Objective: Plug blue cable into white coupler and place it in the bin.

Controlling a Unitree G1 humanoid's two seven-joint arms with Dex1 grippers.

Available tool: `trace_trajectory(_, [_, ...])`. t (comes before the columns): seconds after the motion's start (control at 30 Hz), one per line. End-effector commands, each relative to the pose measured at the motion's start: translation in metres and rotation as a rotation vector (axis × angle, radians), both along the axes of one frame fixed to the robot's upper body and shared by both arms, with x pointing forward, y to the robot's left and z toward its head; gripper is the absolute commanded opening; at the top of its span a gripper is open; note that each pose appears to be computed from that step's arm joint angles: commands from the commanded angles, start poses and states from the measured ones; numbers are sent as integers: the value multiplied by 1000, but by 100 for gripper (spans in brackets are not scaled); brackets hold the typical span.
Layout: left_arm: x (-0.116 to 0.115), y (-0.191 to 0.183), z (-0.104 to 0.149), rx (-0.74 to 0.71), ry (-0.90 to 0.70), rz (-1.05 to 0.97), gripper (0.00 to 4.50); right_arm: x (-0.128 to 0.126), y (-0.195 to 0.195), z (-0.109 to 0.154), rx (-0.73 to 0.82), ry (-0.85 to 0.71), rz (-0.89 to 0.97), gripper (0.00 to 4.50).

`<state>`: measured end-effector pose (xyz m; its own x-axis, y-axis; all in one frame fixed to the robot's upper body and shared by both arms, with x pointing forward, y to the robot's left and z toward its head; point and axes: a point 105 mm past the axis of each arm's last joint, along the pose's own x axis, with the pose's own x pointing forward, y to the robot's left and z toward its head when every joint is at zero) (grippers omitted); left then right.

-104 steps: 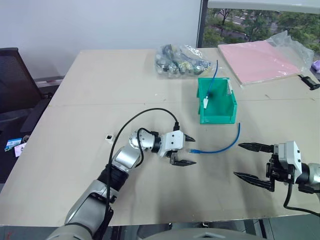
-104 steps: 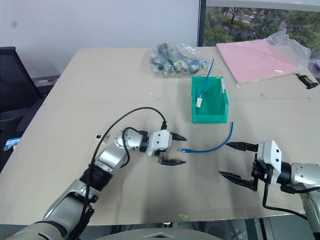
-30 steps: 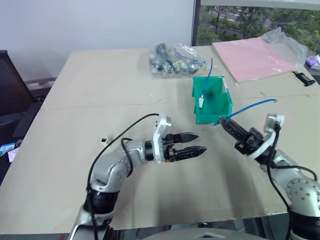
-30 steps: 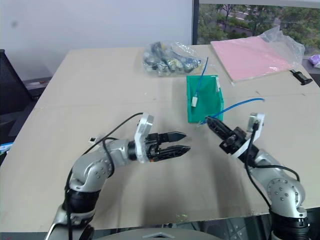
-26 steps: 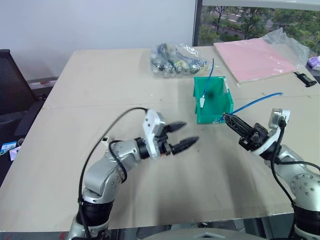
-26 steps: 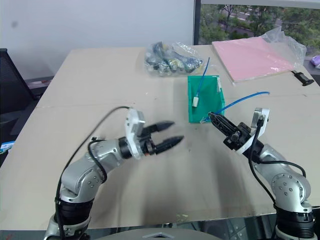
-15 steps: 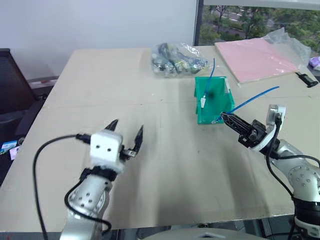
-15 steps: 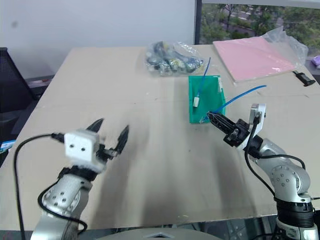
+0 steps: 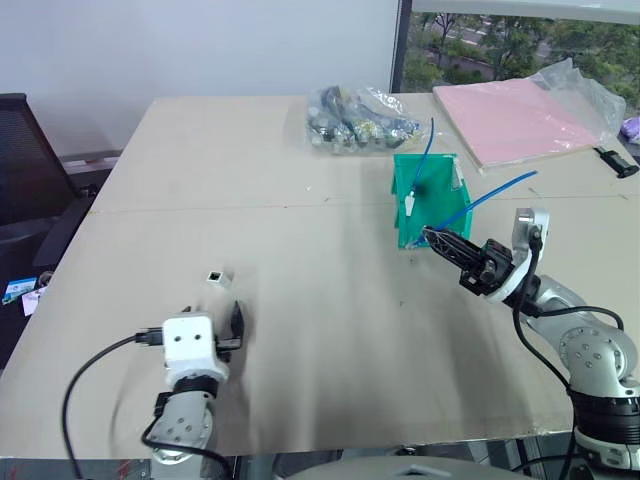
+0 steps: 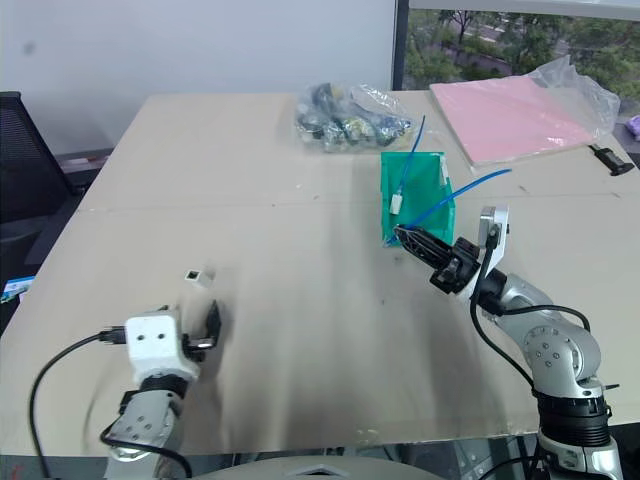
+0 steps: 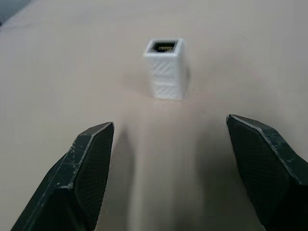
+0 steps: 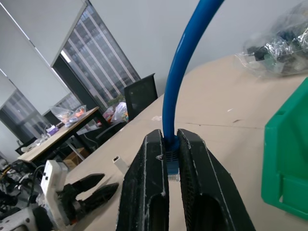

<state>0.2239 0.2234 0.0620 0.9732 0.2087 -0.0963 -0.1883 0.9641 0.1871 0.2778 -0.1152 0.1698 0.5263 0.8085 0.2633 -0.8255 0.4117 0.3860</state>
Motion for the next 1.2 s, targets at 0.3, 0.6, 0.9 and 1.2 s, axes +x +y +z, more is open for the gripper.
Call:
trace_trajectory(0.3, [28, -1, -13, -6, -38, 131, 382, 4, 5, 15, 18, -64, 2, 0])
trace_trajectory(0.6, [46, 5, -14, -43, -48, 145, 382, 5, 1, 15, 20, -70, -23, 0])
trace_trajectory(0.9, [54, 3, -16, -68, -53, 158, 265, 3, 0, 14, 18, -75, -53, 0])
trace_trajectory(1.2, [62, -3, -21, -81, -40, 82, 69, 4, -1, 15, 1, -92, -61, 0])
